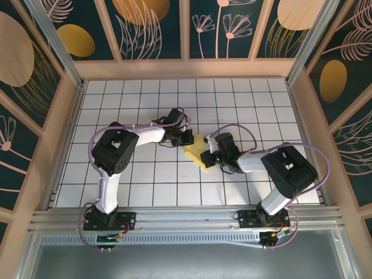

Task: Fold a paper plane with a square sheet of paper (fold left side to right side)
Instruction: Third fold the triangle at the center of the table.

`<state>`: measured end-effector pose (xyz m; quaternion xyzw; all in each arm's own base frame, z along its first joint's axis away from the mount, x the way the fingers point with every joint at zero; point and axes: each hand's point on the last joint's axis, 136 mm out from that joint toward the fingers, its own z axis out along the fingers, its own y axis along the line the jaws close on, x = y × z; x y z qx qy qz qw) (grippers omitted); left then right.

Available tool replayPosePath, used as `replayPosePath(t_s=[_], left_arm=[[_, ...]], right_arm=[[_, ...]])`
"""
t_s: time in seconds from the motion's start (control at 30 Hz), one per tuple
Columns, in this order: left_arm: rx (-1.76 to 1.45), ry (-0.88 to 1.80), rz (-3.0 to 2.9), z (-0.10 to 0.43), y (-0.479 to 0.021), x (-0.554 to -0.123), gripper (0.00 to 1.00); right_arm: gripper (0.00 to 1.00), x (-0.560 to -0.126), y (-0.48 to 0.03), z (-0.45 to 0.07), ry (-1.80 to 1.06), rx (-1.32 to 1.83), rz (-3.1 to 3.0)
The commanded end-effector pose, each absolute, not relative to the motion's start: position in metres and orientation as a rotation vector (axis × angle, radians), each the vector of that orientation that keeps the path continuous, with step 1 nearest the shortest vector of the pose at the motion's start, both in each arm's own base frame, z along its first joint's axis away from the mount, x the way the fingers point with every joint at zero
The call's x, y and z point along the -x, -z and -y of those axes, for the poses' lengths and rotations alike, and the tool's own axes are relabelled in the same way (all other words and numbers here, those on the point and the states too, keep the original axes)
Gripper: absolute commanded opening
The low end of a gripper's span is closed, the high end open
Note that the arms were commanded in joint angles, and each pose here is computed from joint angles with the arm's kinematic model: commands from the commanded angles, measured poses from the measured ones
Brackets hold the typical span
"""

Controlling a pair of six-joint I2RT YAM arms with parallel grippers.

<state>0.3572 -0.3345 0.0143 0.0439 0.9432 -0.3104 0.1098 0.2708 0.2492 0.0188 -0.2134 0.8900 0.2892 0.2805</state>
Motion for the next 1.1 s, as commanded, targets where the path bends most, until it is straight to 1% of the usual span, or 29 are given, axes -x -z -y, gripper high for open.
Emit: replayPosePath(t_s=[0.0,0.1,0.27,0.33,0.43,0.57,0.7,0.73,0.8,1.07], left_arm=[[-0.108,0.804,-2.804,0.323,-0.002,-0.358,0.05],[-0.109,0.813,-2.754,0.328,-0.021,-0.370,0.09],[-0.086,0.832,-2.620,0.326,-0.071,-0.394,0.14],[-0.068,0.838,-2.565,0.319,-0.090,-0.398,0.14],[-0.063,0.868,-2.515,0.311,-0.109,-0.389,0.09],[-0.074,0.978,-2.525,0.309,-0.106,-0.358,0.04],[-0.088,1.122,-2.533,0.320,-0.098,-0.325,0.03],[-0.082,1.135,-2.569,0.319,-0.084,-0.312,0.03],[-0.091,1.177,-2.571,0.327,-0.082,-0.301,0.02],[-0.079,1.212,-2.594,0.338,-0.069,-0.292,0.02]], right_arm=[[0.00,-0.264,-0.003,-0.244,-0.758,0.586,-2.448],[0.00,-0.261,0.001,-0.242,-0.754,0.588,-2.465],[0.00,-0.258,0.005,-0.239,-0.745,0.586,-2.479],[0.00,-0.259,0.005,-0.239,-0.743,0.583,-2.477],[0.00,-0.259,0.004,-0.240,-0.748,0.585,-2.472],[0.00,-0.260,0.003,-0.241,-0.754,0.584,-2.469],[0.00,-0.260,0.002,-0.241,-0.754,0.580,-2.466],[0.00,-0.260,0.002,-0.241,-0.755,0.580,-2.465],[0.00,-0.259,0.002,-0.240,-0.757,0.577,-2.467],[0.00,-0.259,0.003,-0.240,-0.753,0.578,-2.470]])
